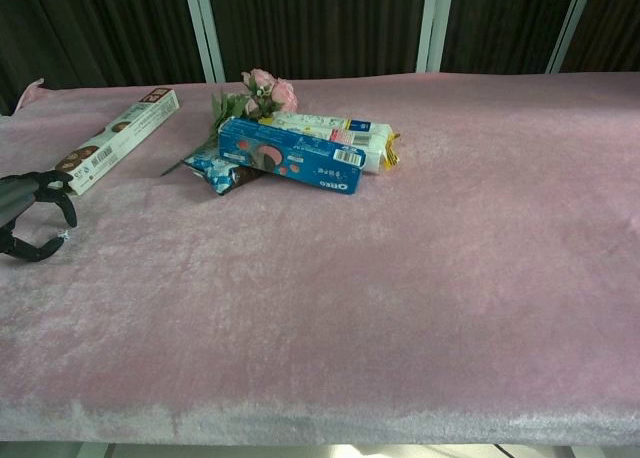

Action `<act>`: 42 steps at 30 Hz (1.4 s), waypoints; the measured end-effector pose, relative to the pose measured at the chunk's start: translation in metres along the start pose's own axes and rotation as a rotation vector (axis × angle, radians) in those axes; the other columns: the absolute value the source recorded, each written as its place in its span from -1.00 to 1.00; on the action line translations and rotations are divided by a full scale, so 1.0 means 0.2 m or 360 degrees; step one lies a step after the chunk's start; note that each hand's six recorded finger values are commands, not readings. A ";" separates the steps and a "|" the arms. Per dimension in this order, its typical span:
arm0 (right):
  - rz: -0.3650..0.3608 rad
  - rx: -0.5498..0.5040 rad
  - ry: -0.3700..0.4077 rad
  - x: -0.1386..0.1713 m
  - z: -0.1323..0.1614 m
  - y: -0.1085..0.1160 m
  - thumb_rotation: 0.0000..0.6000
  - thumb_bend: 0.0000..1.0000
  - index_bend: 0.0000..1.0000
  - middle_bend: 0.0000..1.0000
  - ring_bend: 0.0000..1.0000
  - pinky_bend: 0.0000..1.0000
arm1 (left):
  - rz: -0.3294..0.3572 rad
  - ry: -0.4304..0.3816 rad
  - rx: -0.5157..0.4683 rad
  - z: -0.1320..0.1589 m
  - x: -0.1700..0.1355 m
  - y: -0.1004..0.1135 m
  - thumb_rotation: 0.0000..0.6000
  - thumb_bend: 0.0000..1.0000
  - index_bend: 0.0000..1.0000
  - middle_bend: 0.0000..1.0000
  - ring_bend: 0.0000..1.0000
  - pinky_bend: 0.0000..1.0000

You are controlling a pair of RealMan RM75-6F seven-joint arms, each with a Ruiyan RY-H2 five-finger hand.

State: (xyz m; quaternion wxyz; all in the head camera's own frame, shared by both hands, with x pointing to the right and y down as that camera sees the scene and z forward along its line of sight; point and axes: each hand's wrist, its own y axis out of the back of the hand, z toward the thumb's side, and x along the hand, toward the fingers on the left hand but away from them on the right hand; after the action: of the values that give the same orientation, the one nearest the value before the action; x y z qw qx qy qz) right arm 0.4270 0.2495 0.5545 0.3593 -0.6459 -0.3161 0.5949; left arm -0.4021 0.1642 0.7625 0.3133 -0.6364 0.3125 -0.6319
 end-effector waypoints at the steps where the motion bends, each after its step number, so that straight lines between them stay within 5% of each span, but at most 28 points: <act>1: 0.0001 0.0000 0.0000 0.00 0.00 0.00 1.00 -0.41 -1.00 -1.00 -1.00 -1.00 | -0.0001 0.0002 -0.0001 0.00 0.00 0.00 1.00 -0.16 -0.11 -0.89 -0.97 -0.86; 21: -0.0017 -0.0002 -0.0016 0.01 -0.02 0.01 1.00 -0.41 -1.00 -1.00 -1.00 -1.00 | 0.0040 -0.0007 -0.0016 0.01 0.02 0.01 1.00 -0.16 0.20 -0.79 -0.91 -0.85; 33: 0.0019 0.0016 0.0020 0.00 0.02 -0.02 1.00 -0.41 -1.00 -1.00 -1.00 -1.00 | 0.0224 -0.0249 -0.0108 0.21 -0.20 0.23 1.00 -0.17 0.11 -0.78 -0.94 -0.86; 42: 0.0013 0.0006 0.0056 0.00 0.04 -0.02 1.00 -0.41 -1.00 -1.00 -1.00 -1.00 | 0.0199 -0.0327 0.0045 0.30 -0.32 0.27 1.00 -0.19 -0.59 -0.85 -1.00 -0.91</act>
State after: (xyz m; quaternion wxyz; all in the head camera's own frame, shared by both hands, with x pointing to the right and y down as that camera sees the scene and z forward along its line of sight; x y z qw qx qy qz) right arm 0.4193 0.2527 0.5564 0.3635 -0.6569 -0.3059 0.5855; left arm -0.3422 0.1823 0.6815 0.3913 -0.6727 0.3088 -0.5468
